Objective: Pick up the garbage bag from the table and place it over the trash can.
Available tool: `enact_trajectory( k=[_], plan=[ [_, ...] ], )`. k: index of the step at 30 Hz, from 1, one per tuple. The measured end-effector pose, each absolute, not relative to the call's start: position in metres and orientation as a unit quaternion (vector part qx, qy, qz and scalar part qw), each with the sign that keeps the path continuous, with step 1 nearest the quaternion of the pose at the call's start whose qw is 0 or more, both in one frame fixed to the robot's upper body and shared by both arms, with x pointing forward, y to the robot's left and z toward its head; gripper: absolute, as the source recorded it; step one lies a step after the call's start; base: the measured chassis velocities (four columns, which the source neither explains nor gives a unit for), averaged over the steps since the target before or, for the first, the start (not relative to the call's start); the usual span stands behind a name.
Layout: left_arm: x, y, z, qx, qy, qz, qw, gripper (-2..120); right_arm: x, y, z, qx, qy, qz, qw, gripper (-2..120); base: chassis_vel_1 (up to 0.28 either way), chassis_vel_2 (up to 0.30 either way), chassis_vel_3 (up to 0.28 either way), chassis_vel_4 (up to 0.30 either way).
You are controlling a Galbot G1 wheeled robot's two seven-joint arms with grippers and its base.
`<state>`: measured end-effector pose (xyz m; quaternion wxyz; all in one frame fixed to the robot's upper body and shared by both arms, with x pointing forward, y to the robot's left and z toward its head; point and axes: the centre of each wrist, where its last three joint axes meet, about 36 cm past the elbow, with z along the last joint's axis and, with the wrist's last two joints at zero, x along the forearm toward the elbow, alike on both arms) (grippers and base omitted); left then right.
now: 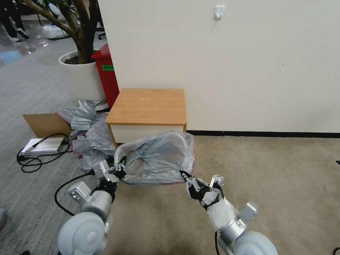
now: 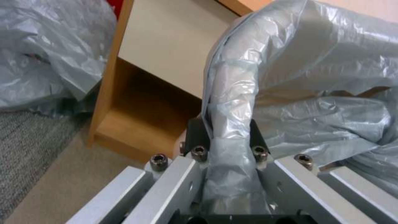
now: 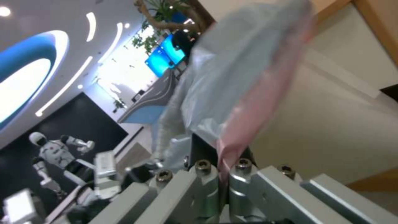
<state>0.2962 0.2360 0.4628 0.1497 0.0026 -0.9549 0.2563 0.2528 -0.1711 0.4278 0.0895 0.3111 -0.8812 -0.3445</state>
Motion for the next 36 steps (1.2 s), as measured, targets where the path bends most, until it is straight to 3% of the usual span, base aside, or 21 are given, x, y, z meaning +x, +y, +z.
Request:
enact_trajectory(
  k=[20,25,28,32,34,36],
  plan=[
    [0.291,0.234,0.473,-0.020,-0.941,0.300,0.157,3,0.271,-0.188,0.385,0.271,-0.904,-0.311,0.111,0,0.000,0.000,0.000,0.000],
    [0.290,0.232,0.472,-0.022,-0.938,0.307,0.161,3,0.270,-0.193,0.377,0.280,-0.924,-0.242,0.097,0,0.000,0.000,0.000,0.000],
    [0.291,0.234,0.473,-0.021,-0.937,0.309,0.160,3,0.268,-0.199,0.372,0.287,-0.938,-0.171,0.089,4,0.000,0.000,0.000,0.000],
    [0.296,0.242,0.472,-0.012,-0.937,0.309,0.160,3,0.264,-0.218,0.368,0.309,-0.949,-0.012,0.059,23,0.000,0.000,0.000,0.000],
    [0.297,0.244,0.472,-0.010,-0.937,0.309,0.161,3,0.263,-0.220,0.370,0.310,-0.949,0.009,0.054,25,0.000,0.000,0.000,0.000],
    [0.299,0.248,0.472,-0.006,-0.936,0.311,0.162,3,0.262,-0.223,0.379,0.307,-0.950,0.026,0.043,37,0.000,0.000,0.000,0.000]
  ],
)
